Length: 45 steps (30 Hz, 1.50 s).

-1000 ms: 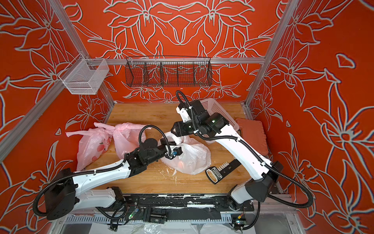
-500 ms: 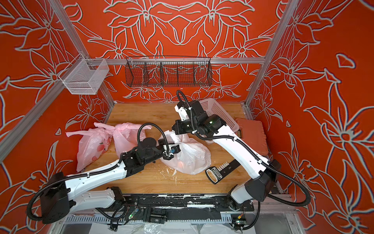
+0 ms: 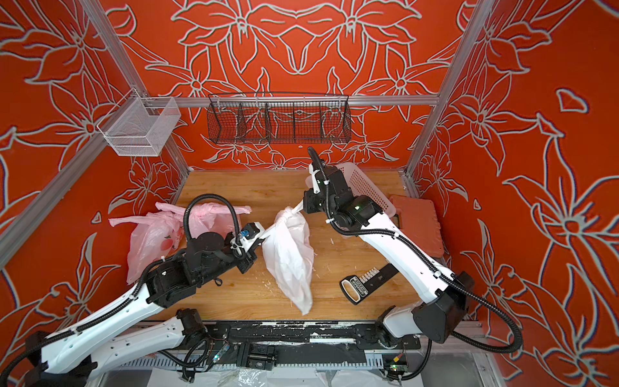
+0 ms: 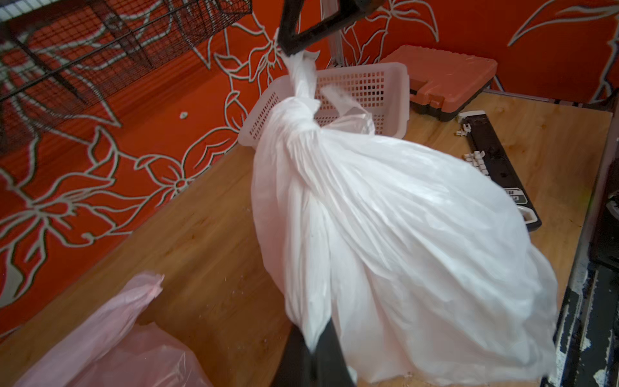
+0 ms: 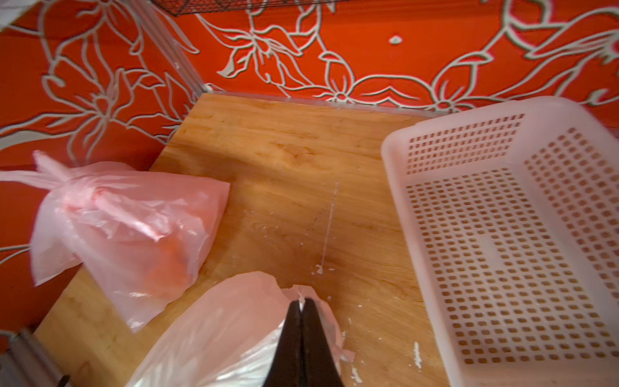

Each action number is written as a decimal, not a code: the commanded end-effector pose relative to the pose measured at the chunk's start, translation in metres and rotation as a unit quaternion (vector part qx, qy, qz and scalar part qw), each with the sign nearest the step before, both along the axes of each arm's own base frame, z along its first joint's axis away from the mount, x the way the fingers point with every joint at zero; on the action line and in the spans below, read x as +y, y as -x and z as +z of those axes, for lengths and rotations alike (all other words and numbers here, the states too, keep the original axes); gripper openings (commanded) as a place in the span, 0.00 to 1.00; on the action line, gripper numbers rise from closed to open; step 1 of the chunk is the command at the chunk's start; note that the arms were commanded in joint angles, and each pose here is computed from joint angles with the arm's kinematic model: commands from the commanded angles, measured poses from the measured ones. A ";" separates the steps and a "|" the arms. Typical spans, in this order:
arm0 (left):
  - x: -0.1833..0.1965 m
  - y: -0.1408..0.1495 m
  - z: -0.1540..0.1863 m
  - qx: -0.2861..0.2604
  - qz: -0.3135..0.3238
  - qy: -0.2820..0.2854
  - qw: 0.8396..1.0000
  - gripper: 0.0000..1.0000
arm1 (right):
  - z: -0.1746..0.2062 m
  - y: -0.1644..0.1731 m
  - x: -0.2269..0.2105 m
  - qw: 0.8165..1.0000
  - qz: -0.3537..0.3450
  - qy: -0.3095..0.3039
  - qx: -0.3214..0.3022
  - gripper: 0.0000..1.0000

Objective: Place the oranges into plastic bags & tie knots
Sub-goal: Tie the plastic bag at the center of the board, then reset both arms

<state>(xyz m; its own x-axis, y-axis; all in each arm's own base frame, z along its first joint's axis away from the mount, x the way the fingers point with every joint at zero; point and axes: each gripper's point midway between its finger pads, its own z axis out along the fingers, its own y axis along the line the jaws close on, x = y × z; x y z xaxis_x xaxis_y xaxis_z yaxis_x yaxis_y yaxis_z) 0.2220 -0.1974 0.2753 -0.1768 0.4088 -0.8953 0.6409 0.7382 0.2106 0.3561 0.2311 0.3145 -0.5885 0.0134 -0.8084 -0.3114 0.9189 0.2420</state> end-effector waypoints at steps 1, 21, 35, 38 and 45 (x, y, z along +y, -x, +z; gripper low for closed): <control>0.050 0.001 -0.039 0.064 0.129 -0.026 0.989 0.00 | 0.001 -0.030 -0.058 0.992 -0.108 0.053 -0.041 0.00; 0.153 -0.066 -0.047 0.041 0.308 0.202 0.929 0.96 | -0.015 -0.026 -0.156 0.963 -0.215 0.086 -0.141 0.98; 0.213 -0.115 -0.158 0.046 0.409 0.125 0.903 0.97 | -0.185 0.001 -0.228 0.923 -0.265 0.230 -0.158 0.98; 0.200 -0.133 -0.162 0.068 0.365 0.103 0.923 0.97 | -0.196 -0.010 -0.234 0.926 -0.263 0.233 -0.140 0.98; 0.212 -0.142 -0.190 0.087 0.387 0.113 0.911 0.97 | -0.212 0.000 -0.242 0.938 -0.256 0.176 -0.155 0.98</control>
